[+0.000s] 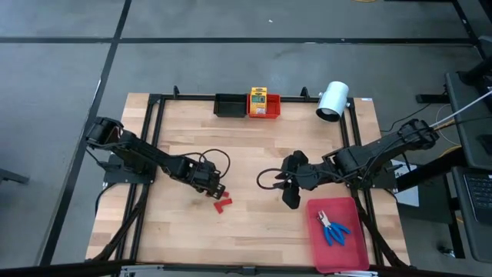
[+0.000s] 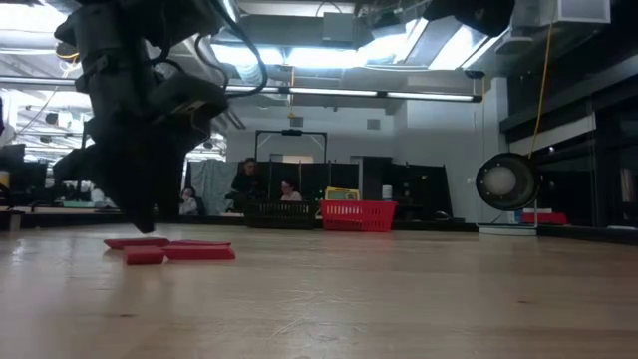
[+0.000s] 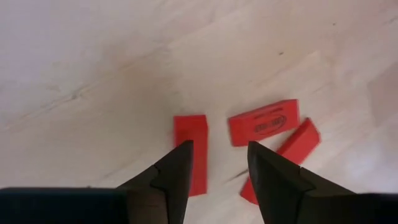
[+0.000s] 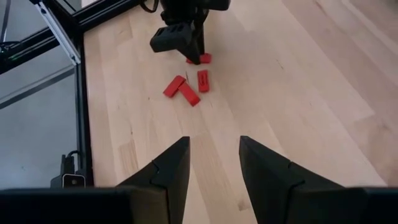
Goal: Pick & Place School Supplies
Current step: Put the red eraser into the black bin
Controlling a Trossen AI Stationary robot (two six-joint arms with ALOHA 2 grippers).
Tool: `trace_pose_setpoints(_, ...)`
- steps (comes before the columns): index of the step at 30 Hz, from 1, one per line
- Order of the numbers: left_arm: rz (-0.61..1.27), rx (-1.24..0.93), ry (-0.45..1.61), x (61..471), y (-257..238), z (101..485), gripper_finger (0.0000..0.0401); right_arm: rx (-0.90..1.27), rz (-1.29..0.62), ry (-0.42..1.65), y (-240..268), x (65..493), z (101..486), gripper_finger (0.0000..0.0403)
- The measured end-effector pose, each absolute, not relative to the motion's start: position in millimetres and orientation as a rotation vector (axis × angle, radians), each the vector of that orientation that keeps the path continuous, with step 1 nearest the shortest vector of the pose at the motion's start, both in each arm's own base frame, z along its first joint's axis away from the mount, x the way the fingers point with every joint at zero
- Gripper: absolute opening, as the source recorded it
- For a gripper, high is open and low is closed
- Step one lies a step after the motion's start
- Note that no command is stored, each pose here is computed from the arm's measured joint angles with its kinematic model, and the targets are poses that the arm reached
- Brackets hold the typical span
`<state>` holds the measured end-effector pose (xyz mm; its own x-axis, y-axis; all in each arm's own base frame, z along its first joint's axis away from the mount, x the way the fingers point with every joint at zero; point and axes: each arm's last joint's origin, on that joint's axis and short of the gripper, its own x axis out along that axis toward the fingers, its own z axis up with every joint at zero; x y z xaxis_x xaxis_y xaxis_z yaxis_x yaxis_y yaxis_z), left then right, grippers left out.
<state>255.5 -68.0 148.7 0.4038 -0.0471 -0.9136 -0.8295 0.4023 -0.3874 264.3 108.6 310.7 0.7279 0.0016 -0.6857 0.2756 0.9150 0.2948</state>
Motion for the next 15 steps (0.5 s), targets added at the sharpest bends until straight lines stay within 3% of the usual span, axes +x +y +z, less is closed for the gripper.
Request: trace_pose_setpoints(15, 0.651, -1.025, 1.077, 253.4, -76.2, 142.0, 0.0152, 0.389, -0.167, 0.740, 111.4, 262.6, 310.5, 0.0141)
